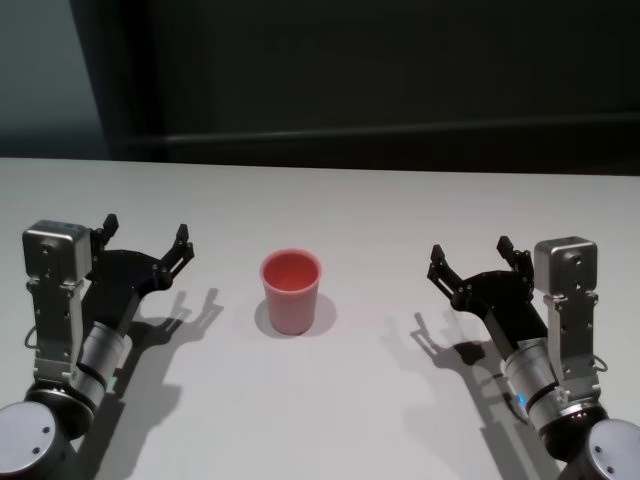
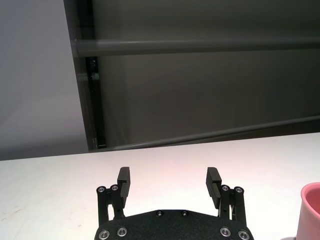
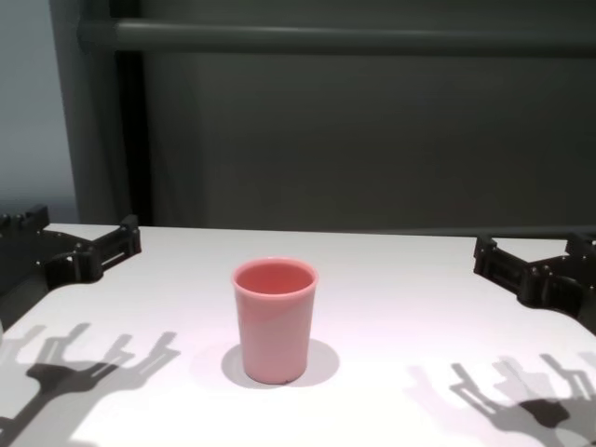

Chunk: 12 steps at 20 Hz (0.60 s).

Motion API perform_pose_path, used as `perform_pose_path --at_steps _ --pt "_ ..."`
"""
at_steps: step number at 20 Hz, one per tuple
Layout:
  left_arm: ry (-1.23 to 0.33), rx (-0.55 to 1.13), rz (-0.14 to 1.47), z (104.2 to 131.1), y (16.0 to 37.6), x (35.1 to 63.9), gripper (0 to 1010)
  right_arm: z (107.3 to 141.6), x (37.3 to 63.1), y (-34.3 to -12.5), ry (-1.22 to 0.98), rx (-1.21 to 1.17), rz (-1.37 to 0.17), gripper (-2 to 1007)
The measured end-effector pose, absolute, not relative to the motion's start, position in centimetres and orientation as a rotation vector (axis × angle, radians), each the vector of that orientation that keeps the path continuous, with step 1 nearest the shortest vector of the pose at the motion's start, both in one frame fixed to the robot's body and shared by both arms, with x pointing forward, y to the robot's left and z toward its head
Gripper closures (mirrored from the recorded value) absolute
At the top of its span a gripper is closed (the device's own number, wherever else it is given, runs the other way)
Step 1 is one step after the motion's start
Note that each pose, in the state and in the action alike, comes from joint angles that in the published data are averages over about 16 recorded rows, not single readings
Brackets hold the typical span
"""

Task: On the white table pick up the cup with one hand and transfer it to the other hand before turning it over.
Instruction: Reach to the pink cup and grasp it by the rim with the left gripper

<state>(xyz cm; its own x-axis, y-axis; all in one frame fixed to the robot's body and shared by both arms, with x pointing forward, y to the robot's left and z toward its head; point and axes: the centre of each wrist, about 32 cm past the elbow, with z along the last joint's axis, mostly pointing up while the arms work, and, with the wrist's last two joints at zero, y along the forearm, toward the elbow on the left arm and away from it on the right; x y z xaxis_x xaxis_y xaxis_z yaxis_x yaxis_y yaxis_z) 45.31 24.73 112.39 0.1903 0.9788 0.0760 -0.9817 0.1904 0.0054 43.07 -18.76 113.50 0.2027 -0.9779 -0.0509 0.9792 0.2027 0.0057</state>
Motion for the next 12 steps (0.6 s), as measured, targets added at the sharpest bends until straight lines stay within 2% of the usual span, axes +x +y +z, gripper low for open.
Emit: perform_pose_path --at_steps 12 --pt "-0.060 0.057 1.378 112.39 24.73 45.31 9 113.50 43.07 -18.76 0.039 0.040 -1.366 3"
